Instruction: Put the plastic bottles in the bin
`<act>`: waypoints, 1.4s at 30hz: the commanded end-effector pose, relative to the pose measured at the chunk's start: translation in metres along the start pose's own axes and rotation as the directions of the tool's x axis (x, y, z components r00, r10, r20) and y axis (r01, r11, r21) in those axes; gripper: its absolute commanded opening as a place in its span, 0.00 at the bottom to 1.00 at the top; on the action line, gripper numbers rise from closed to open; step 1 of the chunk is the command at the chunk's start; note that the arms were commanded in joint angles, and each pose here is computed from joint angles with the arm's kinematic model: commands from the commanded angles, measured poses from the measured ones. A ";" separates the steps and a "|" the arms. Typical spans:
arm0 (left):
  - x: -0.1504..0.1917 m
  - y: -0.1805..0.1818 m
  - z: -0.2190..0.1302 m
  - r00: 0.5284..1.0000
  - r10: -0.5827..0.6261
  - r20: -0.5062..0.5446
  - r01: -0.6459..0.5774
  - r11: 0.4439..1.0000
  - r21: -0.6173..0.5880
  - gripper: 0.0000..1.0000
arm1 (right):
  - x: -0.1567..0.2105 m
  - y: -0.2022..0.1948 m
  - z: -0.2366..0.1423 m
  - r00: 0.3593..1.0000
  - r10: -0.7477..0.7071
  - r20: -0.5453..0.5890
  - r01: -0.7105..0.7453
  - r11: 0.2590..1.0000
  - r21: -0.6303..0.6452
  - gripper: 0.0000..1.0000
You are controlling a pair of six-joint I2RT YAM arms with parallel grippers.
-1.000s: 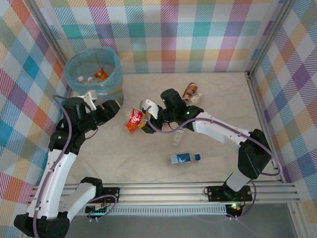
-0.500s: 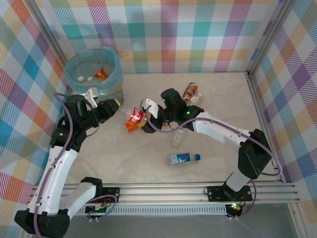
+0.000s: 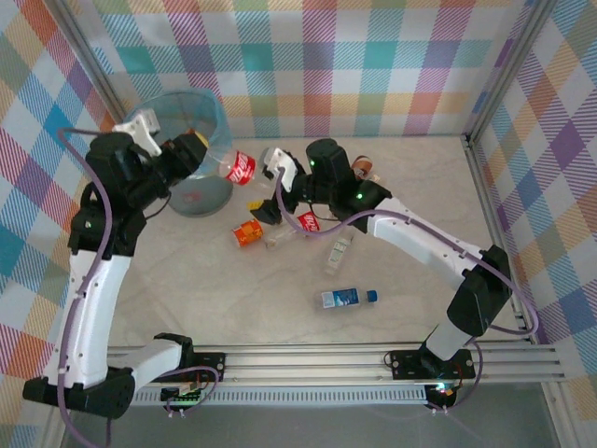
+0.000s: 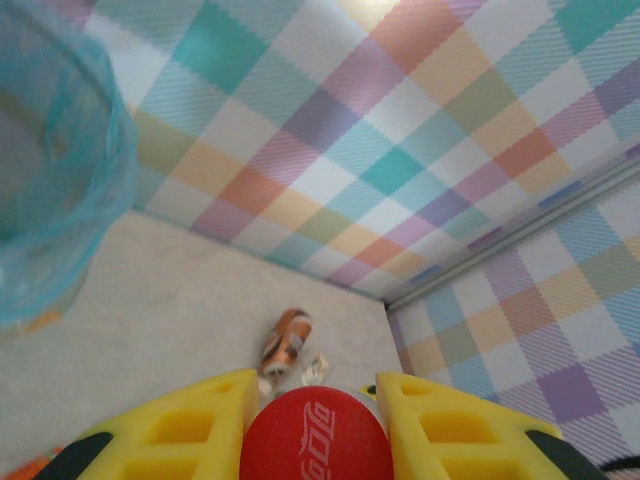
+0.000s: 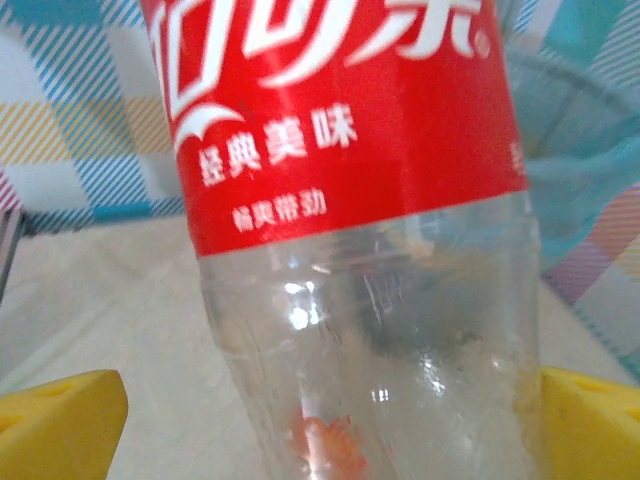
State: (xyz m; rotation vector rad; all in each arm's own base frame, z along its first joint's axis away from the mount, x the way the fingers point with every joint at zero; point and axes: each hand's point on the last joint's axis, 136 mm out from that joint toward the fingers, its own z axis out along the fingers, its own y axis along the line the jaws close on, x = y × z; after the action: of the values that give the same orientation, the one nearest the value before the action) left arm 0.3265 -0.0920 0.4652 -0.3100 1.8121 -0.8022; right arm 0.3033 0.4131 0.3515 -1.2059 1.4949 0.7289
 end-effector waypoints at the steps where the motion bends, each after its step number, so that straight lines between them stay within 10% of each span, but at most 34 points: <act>1: -0.042 0.001 -0.002 0.989 0.104 0.107 -0.095 0.991 -0.089 0.00 | -0.005 -0.015 0.010 0.997 0.058 -0.058 -0.054 0.997 0.058 1.00; 26: -0.172 0.076 0.006 0.935 0.263 0.239 -0.132 0.881 -0.454 0.00 | -0.042 -0.030 0.067 0.958 0.285 -0.025 -0.286 0.958 -0.032 1.00; 42: -0.118 0.155 0.086 0.988 0.122 -0.090 -0.149 0.881 -0.449 0.00 | -0.011 -0.013 0.101 0.919 0.379 -0.112 -0.390 0.914 -0.113 0.99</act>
State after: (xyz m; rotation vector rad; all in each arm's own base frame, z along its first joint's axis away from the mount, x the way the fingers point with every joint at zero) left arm 0.4764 0.0597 0.4442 -0.4919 1.9898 -0.2439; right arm 0.3597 0.4923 0.3263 -1.0508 1.8313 0.9945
